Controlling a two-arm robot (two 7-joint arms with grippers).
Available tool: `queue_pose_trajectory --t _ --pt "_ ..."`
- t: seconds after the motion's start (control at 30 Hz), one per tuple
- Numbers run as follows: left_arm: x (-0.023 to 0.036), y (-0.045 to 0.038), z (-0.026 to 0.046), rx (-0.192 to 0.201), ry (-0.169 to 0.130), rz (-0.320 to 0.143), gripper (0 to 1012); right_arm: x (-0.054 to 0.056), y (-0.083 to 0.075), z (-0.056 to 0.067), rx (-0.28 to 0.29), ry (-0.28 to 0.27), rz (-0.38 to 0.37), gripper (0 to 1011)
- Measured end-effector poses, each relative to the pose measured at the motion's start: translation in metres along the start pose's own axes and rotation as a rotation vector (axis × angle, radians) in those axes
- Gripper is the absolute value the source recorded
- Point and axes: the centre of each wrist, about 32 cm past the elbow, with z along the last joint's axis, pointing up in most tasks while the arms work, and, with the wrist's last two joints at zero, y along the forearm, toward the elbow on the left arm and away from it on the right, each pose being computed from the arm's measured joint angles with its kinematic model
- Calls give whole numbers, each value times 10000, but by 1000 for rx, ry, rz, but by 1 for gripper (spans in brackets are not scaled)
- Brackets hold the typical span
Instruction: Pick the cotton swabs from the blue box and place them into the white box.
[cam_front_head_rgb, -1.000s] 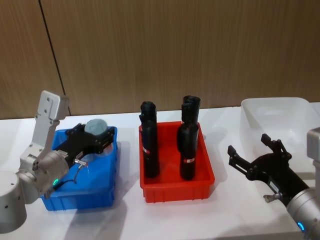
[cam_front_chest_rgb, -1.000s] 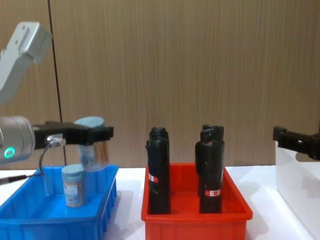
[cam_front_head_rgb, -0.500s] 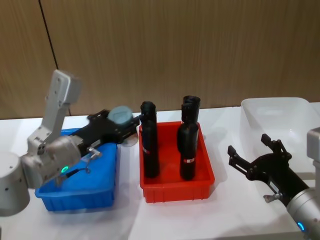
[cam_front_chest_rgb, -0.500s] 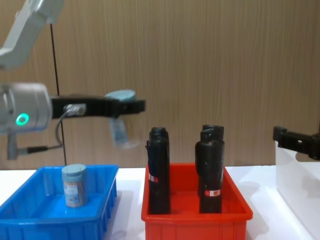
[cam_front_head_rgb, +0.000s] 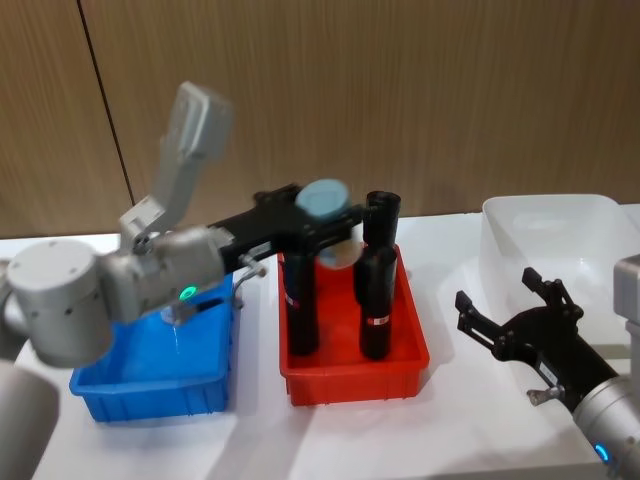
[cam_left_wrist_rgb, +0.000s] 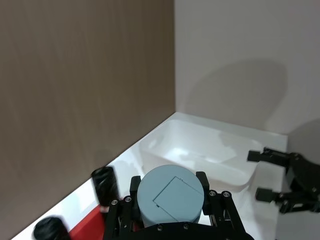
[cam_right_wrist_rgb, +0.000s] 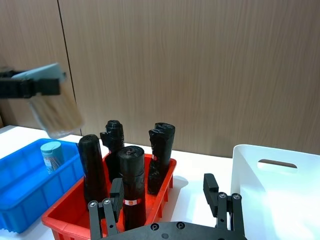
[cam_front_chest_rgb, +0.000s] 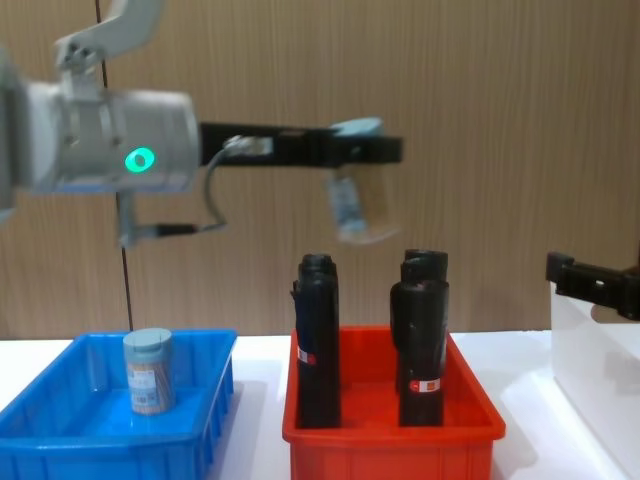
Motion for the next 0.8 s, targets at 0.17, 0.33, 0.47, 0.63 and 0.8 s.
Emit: queue_pose_trajectory --t 0.17,0.33,0.47,0.63,0.8 --pt "6 -201 134 -6 5 -66 660 0 0 0 0 0 0 1001" --pt "7 -330 226 -8 9 -108 661 0 0 0 0 0 0 1001" --pt "6 -400 284 -11 7 -129 661 0 0 0 0 0 0 1001" --pt "9 -459 344 -14 0 -144 661 0 0 0 0 0 0 1001" --pt "11 -492 382 -15 -5 -152 661 0 0 0 0 0 0 1001"
